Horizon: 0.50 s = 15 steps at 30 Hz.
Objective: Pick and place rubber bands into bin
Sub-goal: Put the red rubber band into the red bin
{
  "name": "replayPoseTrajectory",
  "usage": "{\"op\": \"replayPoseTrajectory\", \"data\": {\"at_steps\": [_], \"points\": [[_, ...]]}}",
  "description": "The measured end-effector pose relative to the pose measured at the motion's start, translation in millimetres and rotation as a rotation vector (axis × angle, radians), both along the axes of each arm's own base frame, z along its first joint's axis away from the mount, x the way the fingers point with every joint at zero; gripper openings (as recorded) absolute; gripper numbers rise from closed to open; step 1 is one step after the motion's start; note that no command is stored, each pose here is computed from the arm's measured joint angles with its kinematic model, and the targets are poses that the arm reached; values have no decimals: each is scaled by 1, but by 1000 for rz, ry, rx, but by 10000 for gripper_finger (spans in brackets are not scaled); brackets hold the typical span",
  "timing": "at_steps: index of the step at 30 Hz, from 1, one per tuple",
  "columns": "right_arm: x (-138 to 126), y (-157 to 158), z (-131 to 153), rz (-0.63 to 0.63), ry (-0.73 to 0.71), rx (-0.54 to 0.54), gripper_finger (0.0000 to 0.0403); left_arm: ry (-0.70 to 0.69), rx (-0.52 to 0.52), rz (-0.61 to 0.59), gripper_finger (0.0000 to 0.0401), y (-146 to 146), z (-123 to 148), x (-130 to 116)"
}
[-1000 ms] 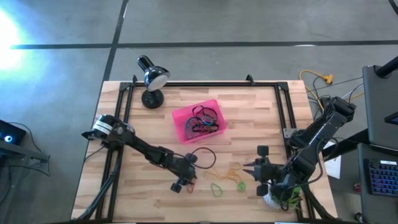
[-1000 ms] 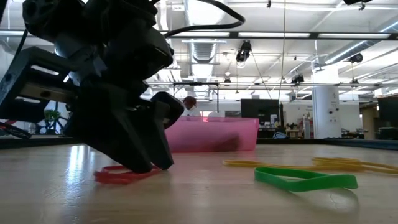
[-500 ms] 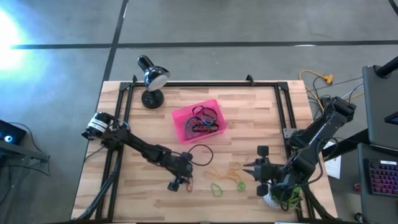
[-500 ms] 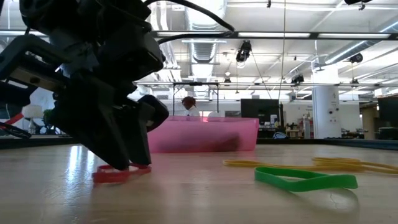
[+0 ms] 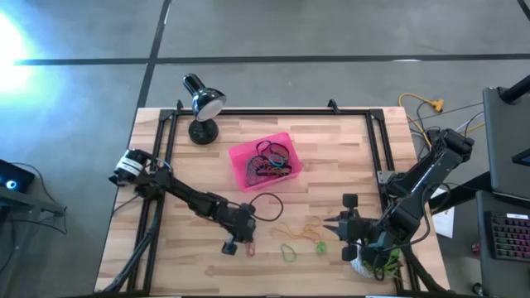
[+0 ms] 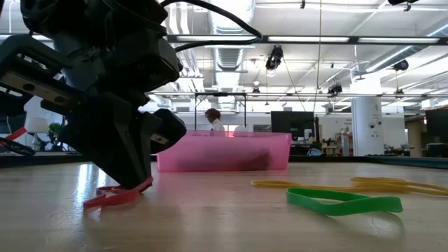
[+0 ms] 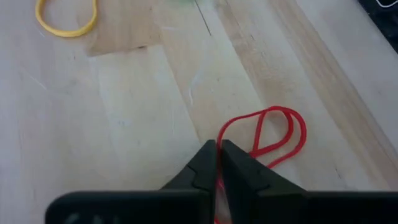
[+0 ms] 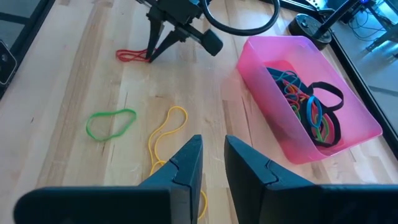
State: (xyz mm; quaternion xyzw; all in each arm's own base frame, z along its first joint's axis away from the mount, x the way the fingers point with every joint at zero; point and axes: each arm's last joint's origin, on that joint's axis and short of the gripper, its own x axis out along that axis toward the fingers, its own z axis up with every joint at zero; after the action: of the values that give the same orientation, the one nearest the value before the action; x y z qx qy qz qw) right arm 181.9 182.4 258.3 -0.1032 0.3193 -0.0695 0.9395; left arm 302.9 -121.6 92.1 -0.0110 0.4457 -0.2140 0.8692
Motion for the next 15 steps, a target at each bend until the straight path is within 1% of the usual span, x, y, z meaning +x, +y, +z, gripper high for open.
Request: {"op": "replayPoseTrajectory", "data": {"at_steps": [4, 8, 11, 15], "points": [[0, 0, 0, 0, 0, 0, 57, -22, -2, 0, 1, -1, 6, 2], [0, 0, 0, 0, 0, 0, 57, -96, 9, -14, 1, -1, 25, 4], [0, 0, 0, 0, 1, 0, 57, -147, 70, -10, 0, 2, 41, 0], [0, 0, 0, 0, 1, 0, 57, -328, 159, 29, 0, 8, 78, -3]]}}
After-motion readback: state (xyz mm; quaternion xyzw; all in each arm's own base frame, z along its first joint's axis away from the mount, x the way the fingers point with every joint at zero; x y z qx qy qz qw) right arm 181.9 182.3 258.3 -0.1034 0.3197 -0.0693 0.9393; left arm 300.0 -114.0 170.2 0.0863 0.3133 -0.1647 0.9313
